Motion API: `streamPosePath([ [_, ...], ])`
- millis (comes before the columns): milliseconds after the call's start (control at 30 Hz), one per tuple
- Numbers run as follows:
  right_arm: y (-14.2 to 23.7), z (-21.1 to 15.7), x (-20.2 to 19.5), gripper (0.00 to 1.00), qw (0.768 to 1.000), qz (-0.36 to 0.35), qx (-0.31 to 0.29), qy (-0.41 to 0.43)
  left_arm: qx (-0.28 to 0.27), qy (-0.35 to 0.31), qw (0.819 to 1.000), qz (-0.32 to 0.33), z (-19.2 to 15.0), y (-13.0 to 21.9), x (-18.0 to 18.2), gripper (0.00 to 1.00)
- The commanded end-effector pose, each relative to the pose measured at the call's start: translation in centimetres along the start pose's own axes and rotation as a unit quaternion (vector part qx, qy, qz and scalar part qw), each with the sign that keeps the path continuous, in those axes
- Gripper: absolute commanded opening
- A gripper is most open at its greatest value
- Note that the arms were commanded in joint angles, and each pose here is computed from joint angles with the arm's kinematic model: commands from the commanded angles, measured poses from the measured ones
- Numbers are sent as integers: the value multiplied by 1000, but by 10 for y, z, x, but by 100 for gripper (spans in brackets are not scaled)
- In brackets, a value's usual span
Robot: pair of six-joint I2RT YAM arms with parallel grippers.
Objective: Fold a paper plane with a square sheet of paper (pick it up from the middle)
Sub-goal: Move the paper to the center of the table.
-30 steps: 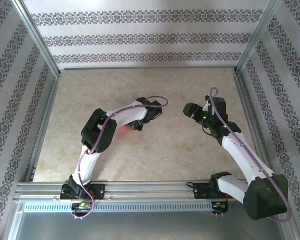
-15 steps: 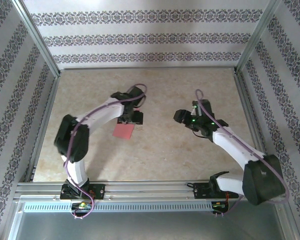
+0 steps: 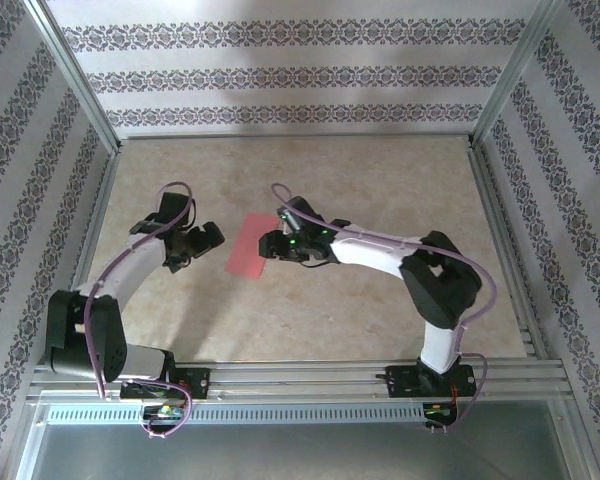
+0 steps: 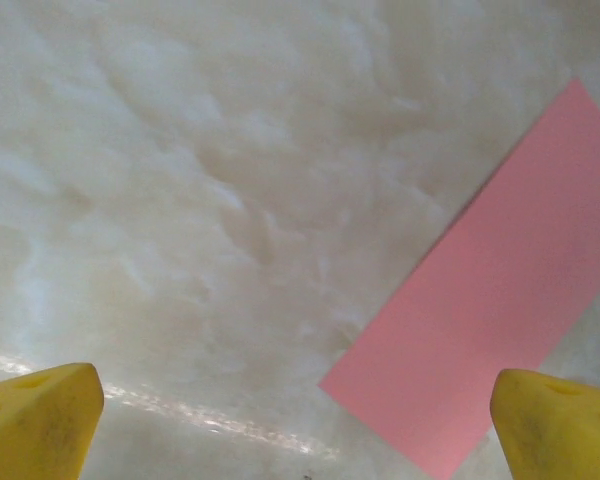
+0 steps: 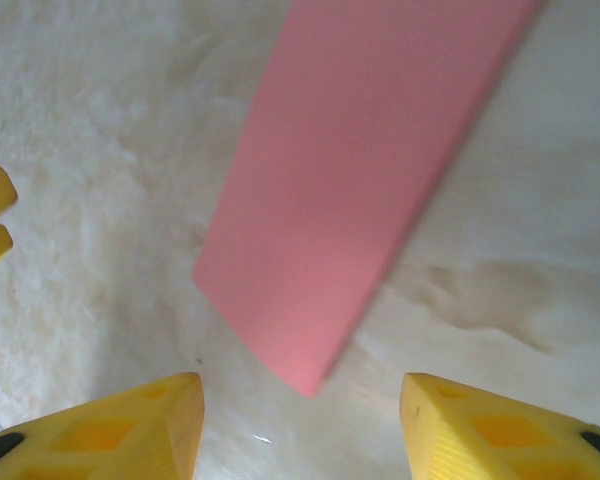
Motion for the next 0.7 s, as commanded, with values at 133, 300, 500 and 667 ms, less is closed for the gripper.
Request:
streamPosePath([
  [133,-43,-7,24,53,998,25,54,22,-47,30,998,-39,10,13,7,100],
  [300,-64,-13,20,52,995,27,89,20,-38,34,998,-45,9,11,6,100],
  [500,-64,-27,-7,51,991,-3,132,32,-27,35,997,-66,8,4,2,100],
  [667,-39,-51,-57,51,976,-32,200,76,-7,19,994,-109,7,2,-7,100],
])
Point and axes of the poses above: each hand's point on the last joint's axis, 136 mm out from that joint toward the fingers, its own y axis back along the fingers, its own x axis along the line the jaws close on, z = x × y, the point moved 8 cm from there along y, back along the fingers
